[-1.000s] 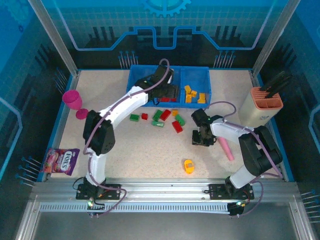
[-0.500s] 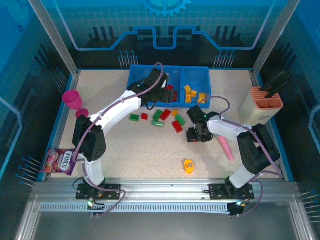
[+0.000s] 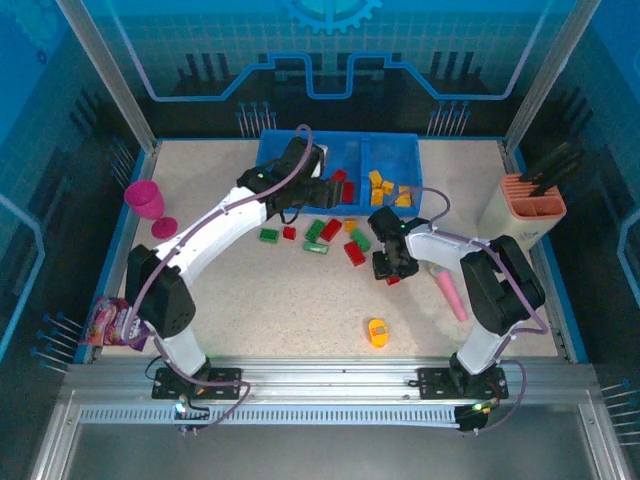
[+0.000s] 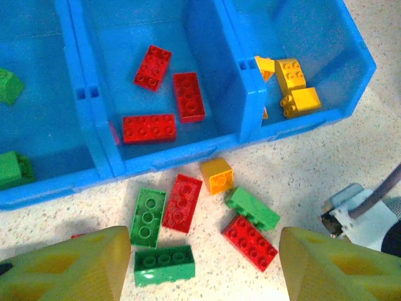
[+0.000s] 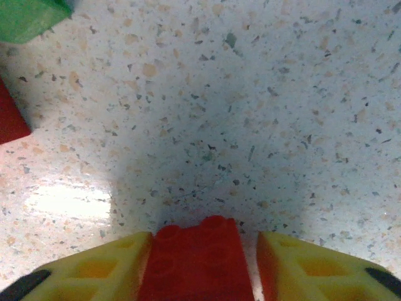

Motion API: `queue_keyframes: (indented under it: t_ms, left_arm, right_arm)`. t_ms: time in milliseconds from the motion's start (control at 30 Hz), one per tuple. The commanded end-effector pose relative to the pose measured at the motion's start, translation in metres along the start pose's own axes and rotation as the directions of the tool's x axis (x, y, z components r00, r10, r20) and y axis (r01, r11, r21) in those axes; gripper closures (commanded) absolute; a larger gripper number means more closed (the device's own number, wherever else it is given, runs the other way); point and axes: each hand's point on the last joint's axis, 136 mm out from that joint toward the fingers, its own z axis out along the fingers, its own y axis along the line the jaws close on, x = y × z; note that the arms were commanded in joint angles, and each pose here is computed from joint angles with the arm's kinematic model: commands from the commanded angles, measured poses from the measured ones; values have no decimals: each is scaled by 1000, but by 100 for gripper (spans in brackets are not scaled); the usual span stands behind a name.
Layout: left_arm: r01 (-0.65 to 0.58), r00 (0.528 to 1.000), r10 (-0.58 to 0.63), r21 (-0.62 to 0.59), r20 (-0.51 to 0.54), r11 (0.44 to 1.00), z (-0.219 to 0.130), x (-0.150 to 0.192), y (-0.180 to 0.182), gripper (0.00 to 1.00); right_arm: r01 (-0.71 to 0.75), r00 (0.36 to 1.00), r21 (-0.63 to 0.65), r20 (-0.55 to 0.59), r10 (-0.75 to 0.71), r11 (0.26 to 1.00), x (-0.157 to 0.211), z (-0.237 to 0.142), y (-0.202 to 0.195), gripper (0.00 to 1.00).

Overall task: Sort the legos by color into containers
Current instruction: Pick up the lego from the center of the table, then place the lego in the container.

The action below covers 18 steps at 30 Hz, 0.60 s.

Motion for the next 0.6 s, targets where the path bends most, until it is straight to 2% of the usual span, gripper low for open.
queue_keyframes:
  t_ms: [0,100,200,400,567]
  left_arm:
    - [-20,1000,21,-26,10,999,-29,3,9,33]
    - [-18,1000,18,-35,6,999,-38,9,15,33]
    - [-14,1000,13,-25,-9,1000,-46,20,18,33]
    - [13,999,-13,-10,-36,1000,-68,54,31,32]
    - [53,997,-55,-41,-46,998,-85,81,50,32]
  right_arm:
    - [29,999,3,-44,-29,1000,13,-1,2,60]
    - [39,998,18,-56,-38,999,16,-3,-1,70]
    - [55,998,20,-26,-54,998,3,-18,0,73]
    - [117,980,17,157,-118,993,-67,-74,13,73]
    - [216,928,-4,312,-204,976,-133,-104,43,72]
